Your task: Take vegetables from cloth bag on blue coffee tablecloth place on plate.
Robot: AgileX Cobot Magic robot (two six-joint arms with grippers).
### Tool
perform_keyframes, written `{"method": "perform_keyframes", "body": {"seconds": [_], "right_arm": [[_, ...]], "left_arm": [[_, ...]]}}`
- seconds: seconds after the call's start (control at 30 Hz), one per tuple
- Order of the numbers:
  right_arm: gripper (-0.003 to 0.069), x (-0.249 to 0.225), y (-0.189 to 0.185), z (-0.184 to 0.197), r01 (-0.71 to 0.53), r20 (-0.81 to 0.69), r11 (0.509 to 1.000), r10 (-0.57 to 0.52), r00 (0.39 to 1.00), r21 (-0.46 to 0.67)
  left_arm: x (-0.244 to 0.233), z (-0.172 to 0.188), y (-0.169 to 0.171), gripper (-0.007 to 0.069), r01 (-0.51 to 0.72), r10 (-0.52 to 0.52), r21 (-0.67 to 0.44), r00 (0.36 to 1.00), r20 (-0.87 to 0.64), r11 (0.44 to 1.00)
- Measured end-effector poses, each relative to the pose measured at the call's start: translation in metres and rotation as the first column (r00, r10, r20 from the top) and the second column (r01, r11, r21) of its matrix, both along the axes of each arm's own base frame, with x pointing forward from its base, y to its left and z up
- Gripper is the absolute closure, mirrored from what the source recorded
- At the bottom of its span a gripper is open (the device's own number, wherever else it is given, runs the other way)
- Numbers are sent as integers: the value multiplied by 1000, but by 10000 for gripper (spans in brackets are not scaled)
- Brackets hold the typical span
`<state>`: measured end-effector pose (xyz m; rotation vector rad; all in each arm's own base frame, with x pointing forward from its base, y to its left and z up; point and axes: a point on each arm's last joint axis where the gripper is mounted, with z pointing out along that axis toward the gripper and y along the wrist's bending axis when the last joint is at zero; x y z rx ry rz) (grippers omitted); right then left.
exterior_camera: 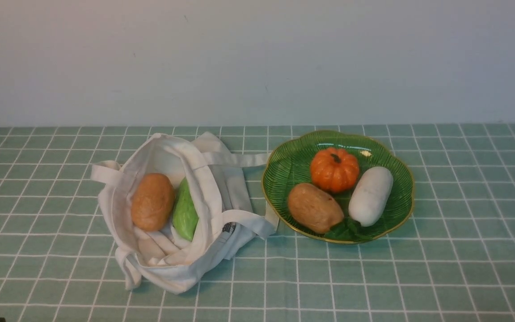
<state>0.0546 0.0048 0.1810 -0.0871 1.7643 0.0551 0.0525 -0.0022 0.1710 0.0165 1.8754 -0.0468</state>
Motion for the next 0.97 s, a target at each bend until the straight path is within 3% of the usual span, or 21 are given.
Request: {"method": "perform_keyframes", "body": {"seconds": [0.97], "right_arm": [[673, 0, 0, 0, 0, 0, 1000, 0, 1000, 0]], "left_arm": [[0, -1, 0, 630, 0, 0, 0, 1000, -9, 1000]]}}
